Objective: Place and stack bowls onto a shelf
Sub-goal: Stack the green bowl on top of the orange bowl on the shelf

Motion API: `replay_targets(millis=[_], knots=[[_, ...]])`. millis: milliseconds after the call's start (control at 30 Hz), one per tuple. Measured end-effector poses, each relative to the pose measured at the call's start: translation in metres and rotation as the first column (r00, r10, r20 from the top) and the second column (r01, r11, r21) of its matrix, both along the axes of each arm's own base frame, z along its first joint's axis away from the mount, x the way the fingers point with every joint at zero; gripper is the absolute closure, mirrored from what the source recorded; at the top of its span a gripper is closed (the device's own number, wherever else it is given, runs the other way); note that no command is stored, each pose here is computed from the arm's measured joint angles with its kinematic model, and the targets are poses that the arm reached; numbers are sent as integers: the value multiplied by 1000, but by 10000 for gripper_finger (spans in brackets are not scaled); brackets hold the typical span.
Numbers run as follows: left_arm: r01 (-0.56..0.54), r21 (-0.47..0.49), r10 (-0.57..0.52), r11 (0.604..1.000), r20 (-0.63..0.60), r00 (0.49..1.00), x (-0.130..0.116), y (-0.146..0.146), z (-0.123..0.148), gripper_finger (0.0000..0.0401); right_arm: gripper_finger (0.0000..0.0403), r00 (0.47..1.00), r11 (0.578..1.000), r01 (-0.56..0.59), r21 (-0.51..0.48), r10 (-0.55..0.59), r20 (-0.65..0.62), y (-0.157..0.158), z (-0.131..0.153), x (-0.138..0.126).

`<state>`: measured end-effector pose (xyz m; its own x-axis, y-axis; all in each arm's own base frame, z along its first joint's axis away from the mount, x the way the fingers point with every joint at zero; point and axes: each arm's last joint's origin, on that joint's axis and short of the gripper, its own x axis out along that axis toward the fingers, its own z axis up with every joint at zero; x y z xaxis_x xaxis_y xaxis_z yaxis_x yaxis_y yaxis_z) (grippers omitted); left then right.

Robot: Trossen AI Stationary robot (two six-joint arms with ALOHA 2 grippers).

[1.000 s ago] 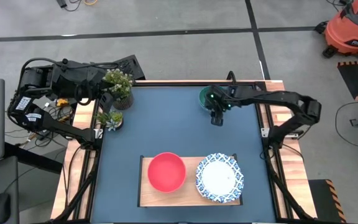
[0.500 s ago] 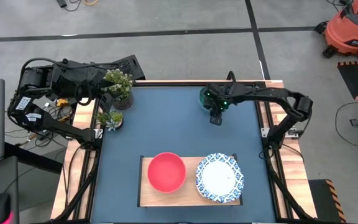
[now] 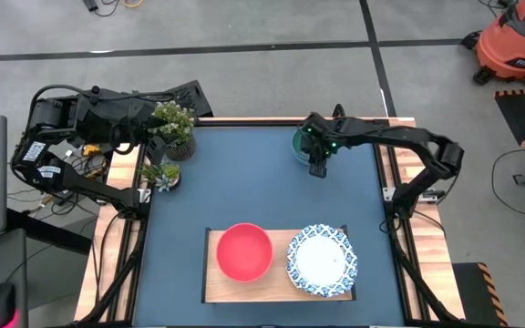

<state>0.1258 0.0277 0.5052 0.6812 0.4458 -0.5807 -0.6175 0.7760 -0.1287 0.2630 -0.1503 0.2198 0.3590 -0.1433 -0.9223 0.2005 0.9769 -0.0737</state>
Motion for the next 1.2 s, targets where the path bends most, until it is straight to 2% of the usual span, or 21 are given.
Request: replay_targets(millis=[267,400,567,733,933,1200], knots=[[-1,-1,1,1000,1,1000,0,0,0,147,254,1000,1000,-22,2,22,-15,-1,-5,2],[-3,-1,3,1000,1,1000,0,0,0,147,291,1000,1000,-11,5,11,-19,-2,-5,1],[-17,9,17,1000,0,1000,0,0,0,147,368,999,1000,2,11,-1,-34,-4,-6,-2],[-20,5,20,1000,3,1000,0,0,0,147,375,999,1000,2,15,-1,-46,-2,-2,-3],[-30,-7,30,1000,11,999,0,0,0,147,375,999,1000,-14,-2,14,-31,2,23,6],[-38,-16,38,999,16,999,0,0,0,147,375,998,995,-56,-79,58,28,15,77,24]])
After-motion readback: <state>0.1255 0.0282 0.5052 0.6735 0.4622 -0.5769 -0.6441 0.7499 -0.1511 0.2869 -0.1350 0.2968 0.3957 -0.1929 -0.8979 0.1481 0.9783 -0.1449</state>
